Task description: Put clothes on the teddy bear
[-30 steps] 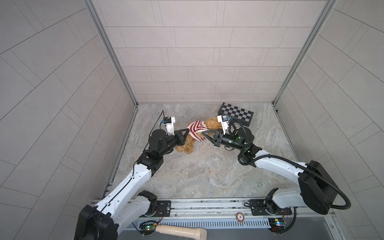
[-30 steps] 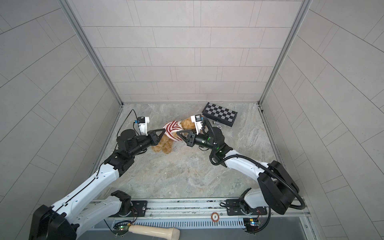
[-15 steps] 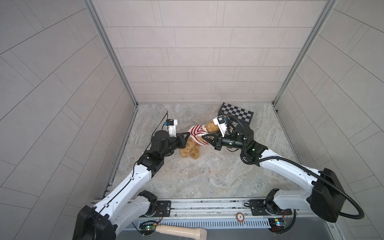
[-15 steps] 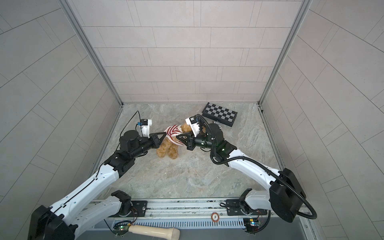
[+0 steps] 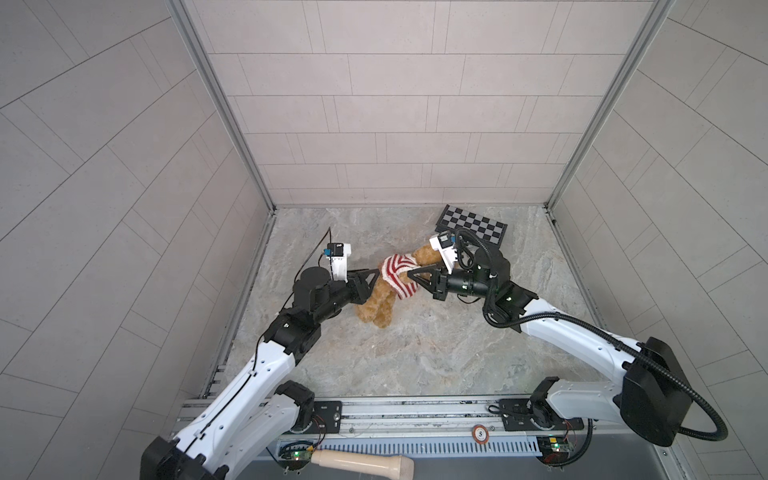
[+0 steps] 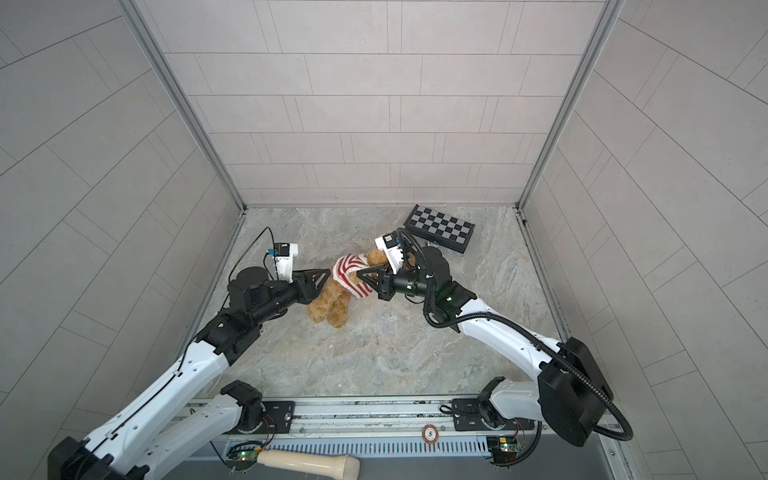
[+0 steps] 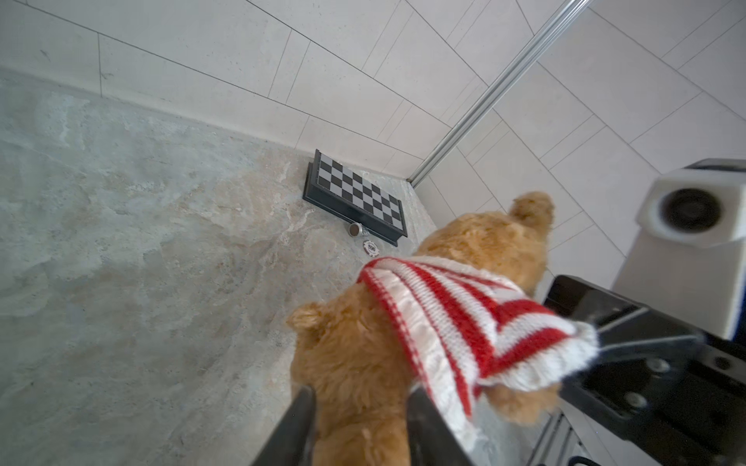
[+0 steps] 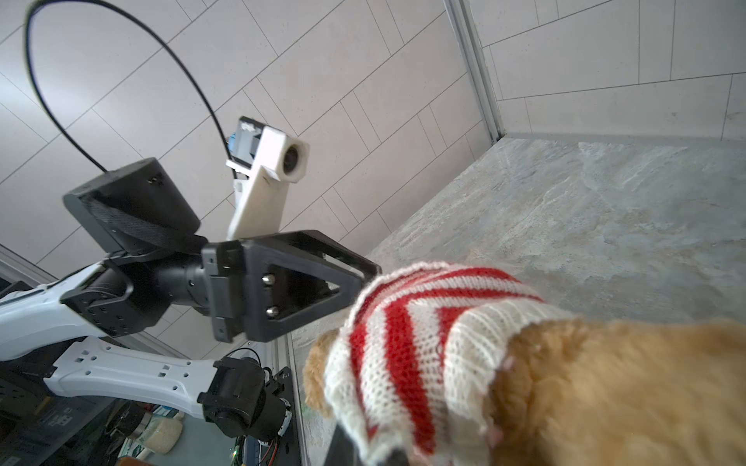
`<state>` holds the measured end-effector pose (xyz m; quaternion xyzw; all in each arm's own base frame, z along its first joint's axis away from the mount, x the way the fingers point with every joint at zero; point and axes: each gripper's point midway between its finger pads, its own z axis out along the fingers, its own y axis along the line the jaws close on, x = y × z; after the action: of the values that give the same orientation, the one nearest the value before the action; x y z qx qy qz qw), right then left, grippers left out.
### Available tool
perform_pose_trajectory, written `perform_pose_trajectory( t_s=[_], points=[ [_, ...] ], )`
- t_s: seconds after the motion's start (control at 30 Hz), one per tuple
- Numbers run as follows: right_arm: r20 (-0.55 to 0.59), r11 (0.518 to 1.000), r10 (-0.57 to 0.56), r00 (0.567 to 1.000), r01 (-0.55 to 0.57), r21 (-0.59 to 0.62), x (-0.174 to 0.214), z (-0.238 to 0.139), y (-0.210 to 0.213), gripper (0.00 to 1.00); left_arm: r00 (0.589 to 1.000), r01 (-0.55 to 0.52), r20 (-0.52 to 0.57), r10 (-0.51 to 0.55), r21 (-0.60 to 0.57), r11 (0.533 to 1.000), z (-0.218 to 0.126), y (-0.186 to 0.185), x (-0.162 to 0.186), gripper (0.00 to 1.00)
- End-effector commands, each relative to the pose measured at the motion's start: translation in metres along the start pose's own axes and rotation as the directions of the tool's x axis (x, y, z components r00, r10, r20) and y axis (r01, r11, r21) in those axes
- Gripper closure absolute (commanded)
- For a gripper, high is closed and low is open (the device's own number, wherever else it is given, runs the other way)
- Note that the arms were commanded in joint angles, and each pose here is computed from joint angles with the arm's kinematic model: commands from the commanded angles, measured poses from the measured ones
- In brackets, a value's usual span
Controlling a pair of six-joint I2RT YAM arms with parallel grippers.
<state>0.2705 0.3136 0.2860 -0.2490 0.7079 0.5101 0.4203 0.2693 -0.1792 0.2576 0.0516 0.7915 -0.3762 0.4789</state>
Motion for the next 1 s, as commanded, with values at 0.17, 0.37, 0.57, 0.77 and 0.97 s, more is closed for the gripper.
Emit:
perform_pose_trajectory(
  t_s=[0.17,0.37,0.57,0.77,0.97],
  points=[
    [-0.029,0.973,-0.224,0.974,0.221,-0.063,-0.017,-0.006,0.024,1.00,0.980,-0.165,-0.065,0.187,0.247,0.955,-0.036,-0.061,0.015,0.56],
    [-0.132,0.950,-0.307,0.943,0.296,-0.096,-0.001,-0.006,0.033,1.00,0.967,-0.212,-0.076,0.244,0.293,0.932,-0.026,-0.083,0.013,0.43],
    [-0.167,0.945,-0.325,0.931,0.313,-0.096,0.011,-0.004,0.035,1.00,0.964,-0.239,-0.037,0.265,0.324,0.915,-0.022,-0.098,-0.002,0.49],
    [-0.175,0.942,-0.335,0.926,0.324,-0.092,0.013,-0.003,0.036,1.00,0.955,-0.257,-0.063,0.289,0.306,0.917,-0.010,-0.098,-0.002,0.50],
    [-0.174,0.937,-0.347,0.922,0.333,-0.104,0.016,-0.003,0.039,1.00,0.937,-0.292,-0.110,0.332,0.276,0.916,-0.001,-0.095,0.011,0.48]
  ],
)
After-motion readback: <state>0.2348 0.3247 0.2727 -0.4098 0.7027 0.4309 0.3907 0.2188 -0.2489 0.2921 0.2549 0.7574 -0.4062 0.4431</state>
